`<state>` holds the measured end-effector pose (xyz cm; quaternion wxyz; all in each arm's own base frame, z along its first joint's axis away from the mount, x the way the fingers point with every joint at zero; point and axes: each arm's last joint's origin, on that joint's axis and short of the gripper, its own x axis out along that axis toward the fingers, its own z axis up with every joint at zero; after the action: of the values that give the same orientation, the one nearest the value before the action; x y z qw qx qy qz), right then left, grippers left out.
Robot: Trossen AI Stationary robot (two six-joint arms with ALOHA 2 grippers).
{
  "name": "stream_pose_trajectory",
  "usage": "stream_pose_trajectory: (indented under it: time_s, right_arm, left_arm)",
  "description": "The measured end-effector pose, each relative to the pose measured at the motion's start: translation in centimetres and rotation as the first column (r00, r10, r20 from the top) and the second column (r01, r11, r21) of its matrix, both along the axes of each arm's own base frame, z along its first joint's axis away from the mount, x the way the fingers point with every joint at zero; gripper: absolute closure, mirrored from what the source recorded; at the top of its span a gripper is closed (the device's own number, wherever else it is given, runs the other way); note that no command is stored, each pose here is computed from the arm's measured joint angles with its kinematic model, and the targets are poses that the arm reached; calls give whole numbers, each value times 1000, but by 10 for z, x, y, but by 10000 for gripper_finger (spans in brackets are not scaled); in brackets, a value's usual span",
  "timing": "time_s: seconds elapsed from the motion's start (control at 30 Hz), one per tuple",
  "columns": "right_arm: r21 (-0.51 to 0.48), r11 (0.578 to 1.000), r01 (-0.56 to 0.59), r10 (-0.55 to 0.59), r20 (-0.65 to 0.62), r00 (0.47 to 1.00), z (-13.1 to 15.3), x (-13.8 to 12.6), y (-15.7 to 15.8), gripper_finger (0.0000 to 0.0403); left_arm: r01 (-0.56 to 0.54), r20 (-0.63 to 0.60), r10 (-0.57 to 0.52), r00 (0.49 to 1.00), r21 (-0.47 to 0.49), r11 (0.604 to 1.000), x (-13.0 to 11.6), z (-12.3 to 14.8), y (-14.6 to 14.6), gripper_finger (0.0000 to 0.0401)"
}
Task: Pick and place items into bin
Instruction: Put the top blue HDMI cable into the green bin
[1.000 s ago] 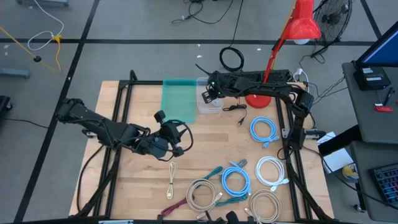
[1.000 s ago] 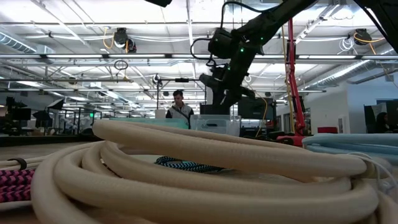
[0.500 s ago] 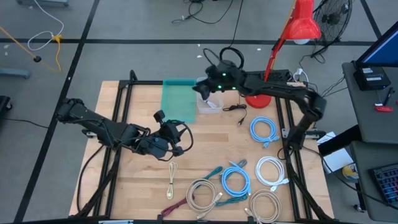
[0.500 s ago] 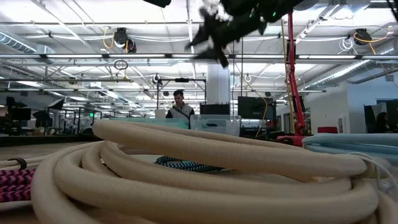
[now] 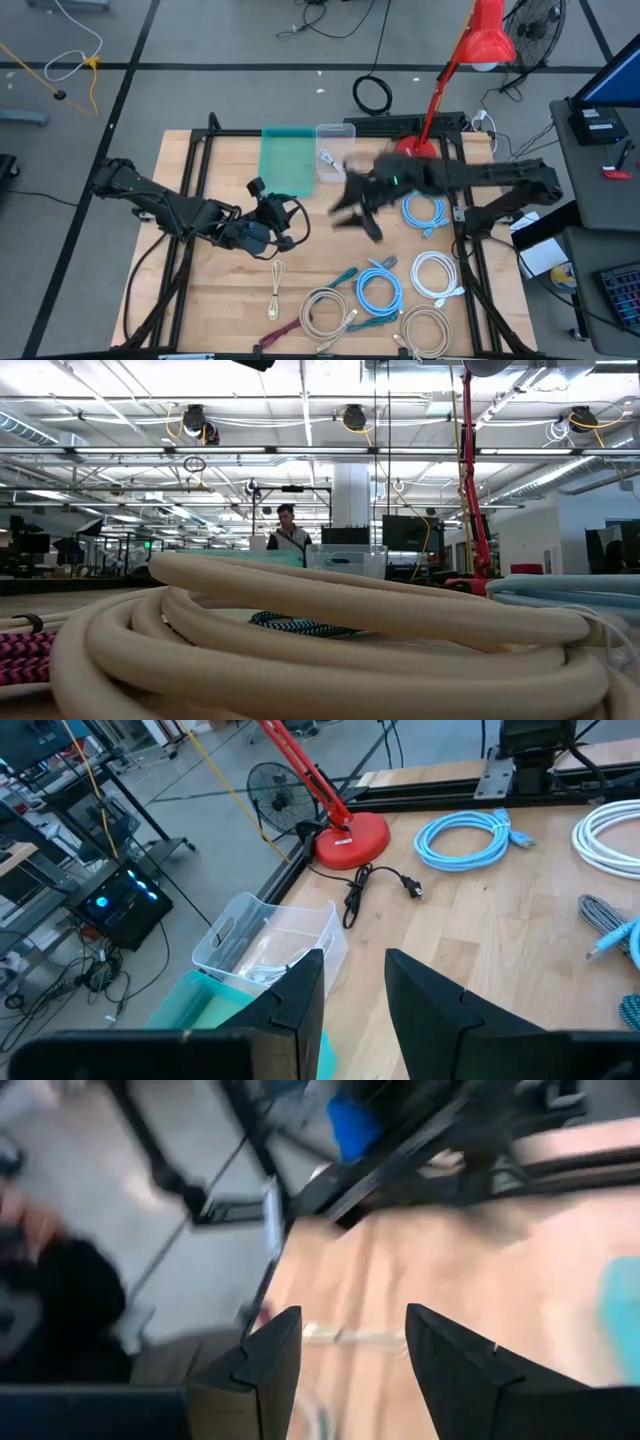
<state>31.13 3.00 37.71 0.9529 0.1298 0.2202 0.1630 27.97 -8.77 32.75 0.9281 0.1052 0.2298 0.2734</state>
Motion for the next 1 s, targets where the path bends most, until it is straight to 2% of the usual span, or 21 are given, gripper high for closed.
stream_pose_trajectory:
  time_s: [0.17,0.37,0.5,0.77,1.0]
  right_arm:
    - [-63,997,-33,28,-83,996,-33,-18,54,232]
    - [-105,993,52,-71,-189,979,-74,-47,79,232]
    - [-96,986,134,-153,-232,961,-94,-70,74,232]
    - [-76,952,298,-306,-323,896,-134,-120,46,232]
    - [-147,877,458,-472,-440,764,-161,-161,20,232]
  left_arm:
    - [0,1,0,1000,-1,1000,0,0,0,288]
    - [0,1,0,1000,-1,1000,0,0,0,288]
    - [1,0,-1,1000,-1,1000,0,0,0,288]
    - [0,2,0,1000,-4,1000,0,0,0,288]
    - [-1,2,1,1000,-4,1000,0,0,0,288]
